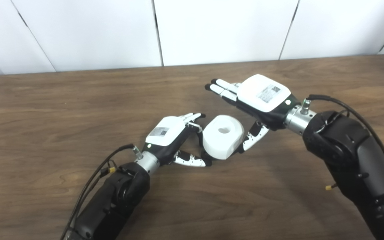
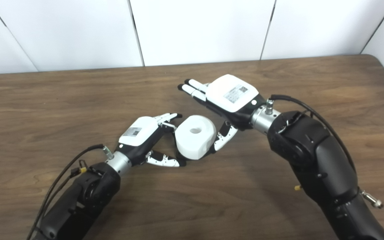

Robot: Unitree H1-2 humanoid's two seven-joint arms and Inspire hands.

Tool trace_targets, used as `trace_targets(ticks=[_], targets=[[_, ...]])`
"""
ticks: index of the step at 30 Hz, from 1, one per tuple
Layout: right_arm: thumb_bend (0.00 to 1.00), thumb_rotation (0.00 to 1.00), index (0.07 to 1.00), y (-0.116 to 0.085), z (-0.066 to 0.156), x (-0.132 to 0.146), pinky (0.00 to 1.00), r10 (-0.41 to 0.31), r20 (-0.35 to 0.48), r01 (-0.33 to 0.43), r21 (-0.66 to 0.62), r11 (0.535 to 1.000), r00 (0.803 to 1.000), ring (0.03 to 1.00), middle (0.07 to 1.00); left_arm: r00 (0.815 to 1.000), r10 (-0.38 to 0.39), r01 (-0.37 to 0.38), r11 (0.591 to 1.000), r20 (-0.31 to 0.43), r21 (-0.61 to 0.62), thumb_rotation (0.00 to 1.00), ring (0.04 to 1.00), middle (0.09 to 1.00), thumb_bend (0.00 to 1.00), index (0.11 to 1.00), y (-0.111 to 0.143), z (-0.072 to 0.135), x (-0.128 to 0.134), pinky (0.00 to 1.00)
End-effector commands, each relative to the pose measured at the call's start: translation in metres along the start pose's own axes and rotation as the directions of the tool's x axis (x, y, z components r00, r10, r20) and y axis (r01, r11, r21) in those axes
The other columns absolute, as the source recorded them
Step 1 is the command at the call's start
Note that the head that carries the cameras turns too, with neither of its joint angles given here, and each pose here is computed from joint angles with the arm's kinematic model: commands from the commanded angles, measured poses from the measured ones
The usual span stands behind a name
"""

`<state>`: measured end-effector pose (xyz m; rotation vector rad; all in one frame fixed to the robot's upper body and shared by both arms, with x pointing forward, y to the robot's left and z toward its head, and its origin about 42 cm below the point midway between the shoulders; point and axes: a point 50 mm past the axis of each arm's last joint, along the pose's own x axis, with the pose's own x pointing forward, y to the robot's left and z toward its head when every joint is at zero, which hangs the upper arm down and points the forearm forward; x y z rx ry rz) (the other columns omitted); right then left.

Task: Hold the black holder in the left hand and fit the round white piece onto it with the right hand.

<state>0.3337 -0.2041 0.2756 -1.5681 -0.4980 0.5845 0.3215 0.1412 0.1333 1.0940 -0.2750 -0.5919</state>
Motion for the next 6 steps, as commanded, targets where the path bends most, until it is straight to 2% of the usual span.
trace_targets(ticks=[1,4,6], targets=[[1.00,0.37,1.000,-0.020,-0.003,-0.005,0.72,-0.059,0.001,0.059,-0.031,0.998,0.998,0.856,1.000,0.979,-0.181,0.181,0.983,-0.096,-0.010,0.07,0.925,0.929,0.52,0.485,-0.033,-0.021,-0.017,0.87],[1.00,0.37,1.000,-0.024,-0.005,-0.007,0.73,-0.013,-0.014,0.012,-0.061,0.998,1.000,0.870,1.000,0.980,-0.176,0.176,0.984,-0.092,-0.014,0.07,0.925,0.933,0.52,0.484,-0.033,-0.021,-0.017,0.87],[1.00,0.37,1.000,-0.031,-0.008,-0.009,0.75,0.075,-0.043,-0.078,-0.089,0.993,0.996,0.894,1.000,0.980,-0.176,0.175,0.984,-0.094,-0.014,0.07,0.924,0.930,0.52,0.484,-0.032,-0.021,-0.017,0.87]])
